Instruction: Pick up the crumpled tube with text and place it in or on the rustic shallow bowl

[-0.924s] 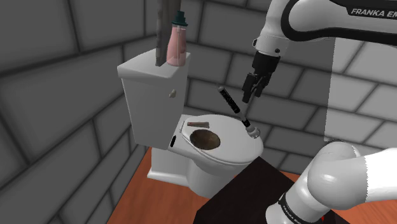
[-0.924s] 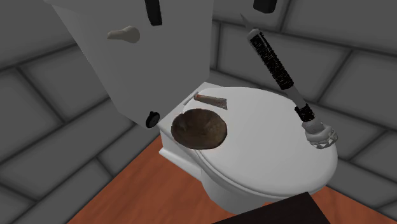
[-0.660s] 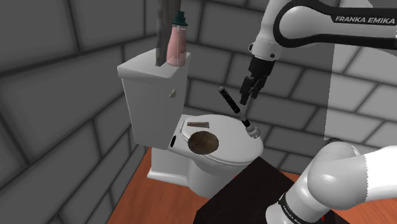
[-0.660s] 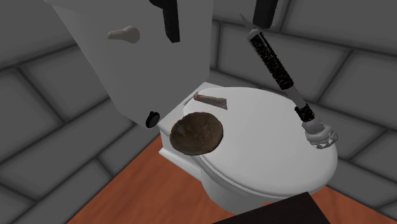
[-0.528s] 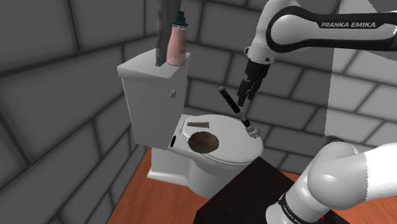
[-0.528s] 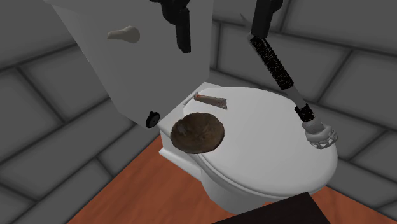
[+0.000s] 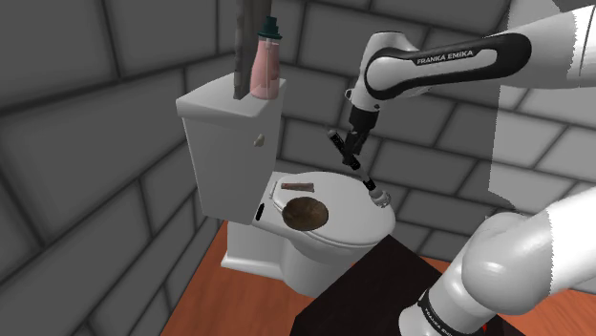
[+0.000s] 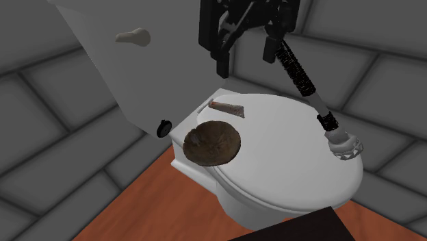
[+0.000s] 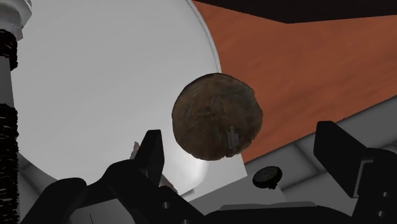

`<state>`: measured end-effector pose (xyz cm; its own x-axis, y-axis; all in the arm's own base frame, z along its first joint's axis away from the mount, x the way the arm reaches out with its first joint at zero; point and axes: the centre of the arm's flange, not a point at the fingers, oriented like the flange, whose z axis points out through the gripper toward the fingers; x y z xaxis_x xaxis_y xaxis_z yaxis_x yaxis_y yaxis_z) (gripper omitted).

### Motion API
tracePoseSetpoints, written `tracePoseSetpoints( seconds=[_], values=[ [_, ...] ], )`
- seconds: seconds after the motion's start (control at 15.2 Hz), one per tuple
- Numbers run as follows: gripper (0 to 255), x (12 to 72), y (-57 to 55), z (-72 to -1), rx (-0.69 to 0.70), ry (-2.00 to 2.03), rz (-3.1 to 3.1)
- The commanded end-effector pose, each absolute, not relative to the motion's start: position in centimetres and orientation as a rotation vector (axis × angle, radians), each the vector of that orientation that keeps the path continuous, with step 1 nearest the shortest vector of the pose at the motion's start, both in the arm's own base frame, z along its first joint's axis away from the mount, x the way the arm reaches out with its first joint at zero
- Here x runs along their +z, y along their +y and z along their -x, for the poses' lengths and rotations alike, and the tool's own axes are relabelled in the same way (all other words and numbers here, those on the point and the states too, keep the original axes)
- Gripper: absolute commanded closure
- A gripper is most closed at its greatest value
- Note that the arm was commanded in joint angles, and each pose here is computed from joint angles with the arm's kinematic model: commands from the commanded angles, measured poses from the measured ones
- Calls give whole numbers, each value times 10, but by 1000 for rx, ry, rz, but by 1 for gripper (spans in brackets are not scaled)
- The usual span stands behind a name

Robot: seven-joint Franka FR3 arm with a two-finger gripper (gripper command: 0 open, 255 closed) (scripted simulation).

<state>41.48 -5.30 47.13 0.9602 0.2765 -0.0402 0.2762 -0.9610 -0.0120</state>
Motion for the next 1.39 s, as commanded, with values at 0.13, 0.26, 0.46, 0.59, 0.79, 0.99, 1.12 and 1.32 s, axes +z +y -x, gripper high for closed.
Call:
tracePoseSetpoints(
  seconds=[0.13,0.26,0.46,0.59,0.79,0.99,1.12,1.32],
  values=[
    [0,430,-70,-452,81,-559,3081],
    [0,412,-78,-470,89,-617,3068],
    [0,384,-88,-498,101,-703,3047],
    [0,366,-94,-516,109,-761,3031],
    [0,338,-101,-544,120,-846,3005],
    [0,310,-107,-573,132,-930,2977],
    [0,291,-110,-592,139,-986,2957],
    [0,262,-113,-620,151,-1069,2925]
  ],
)
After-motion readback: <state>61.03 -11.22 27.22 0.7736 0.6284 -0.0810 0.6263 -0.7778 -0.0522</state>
